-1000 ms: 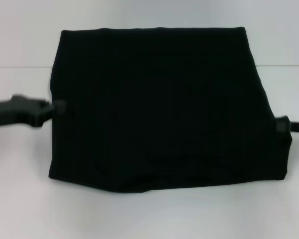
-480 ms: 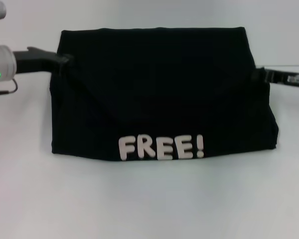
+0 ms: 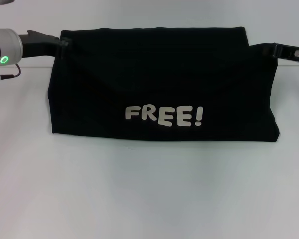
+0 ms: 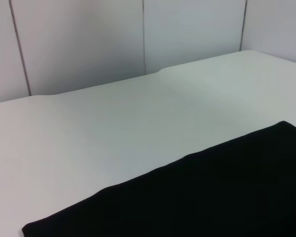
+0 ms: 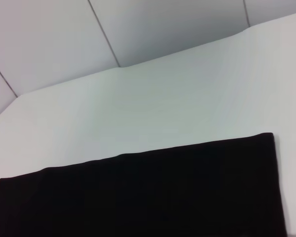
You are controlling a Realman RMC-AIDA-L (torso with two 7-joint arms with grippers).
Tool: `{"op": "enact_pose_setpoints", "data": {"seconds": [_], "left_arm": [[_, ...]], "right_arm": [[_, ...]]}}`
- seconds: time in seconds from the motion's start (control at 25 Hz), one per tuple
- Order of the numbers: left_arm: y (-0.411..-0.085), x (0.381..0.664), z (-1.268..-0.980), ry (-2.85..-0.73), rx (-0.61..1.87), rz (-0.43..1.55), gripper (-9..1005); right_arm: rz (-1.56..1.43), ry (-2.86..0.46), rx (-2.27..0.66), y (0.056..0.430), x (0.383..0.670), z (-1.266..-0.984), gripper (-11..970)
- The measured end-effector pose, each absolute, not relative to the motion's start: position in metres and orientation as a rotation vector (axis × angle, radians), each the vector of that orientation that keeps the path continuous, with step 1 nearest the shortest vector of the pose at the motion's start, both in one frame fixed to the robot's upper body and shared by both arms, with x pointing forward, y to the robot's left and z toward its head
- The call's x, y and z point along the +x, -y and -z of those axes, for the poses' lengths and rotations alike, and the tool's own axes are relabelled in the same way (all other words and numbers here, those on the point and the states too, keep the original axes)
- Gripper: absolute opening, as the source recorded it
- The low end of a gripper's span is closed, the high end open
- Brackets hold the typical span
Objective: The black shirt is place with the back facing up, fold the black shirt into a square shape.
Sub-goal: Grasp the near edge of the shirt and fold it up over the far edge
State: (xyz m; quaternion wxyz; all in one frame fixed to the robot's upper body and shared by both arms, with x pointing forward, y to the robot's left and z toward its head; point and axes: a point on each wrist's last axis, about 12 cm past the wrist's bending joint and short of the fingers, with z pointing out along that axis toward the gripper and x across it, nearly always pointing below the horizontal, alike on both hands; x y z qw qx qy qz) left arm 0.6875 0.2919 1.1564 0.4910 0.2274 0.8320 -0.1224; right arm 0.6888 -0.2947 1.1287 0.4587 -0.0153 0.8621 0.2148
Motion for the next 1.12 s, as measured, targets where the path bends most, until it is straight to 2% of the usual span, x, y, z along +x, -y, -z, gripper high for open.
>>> {"op": "enact_pose_setpoints", "data": {"seconds": [0.36,1.04,1.08,1.12], "left_arm": [[-0.293,0.690,-1.150,-2.030,0.501,0.246,95],[-0.281,0.690,-1.130,-2.053,0.474,0.099,112],[-0.282,0.691,-1.130,-2.051,0.461,0.081,113],[-0.283,0.692,-1.130,-2.050,0.451,0.070,168]], "right_arm": [[-0.482,-2.158,-0.046,0.288,0.686,-1.115,90],[-0.502,-2.159,-0.032,0.288,0.684,-1.115,97],[-0.500,-2.154,-0.023,0.291,0.684,-1.117,175],[-0.499,-2.150,-0.017,0.293,0.685,-1.118,253]]}}
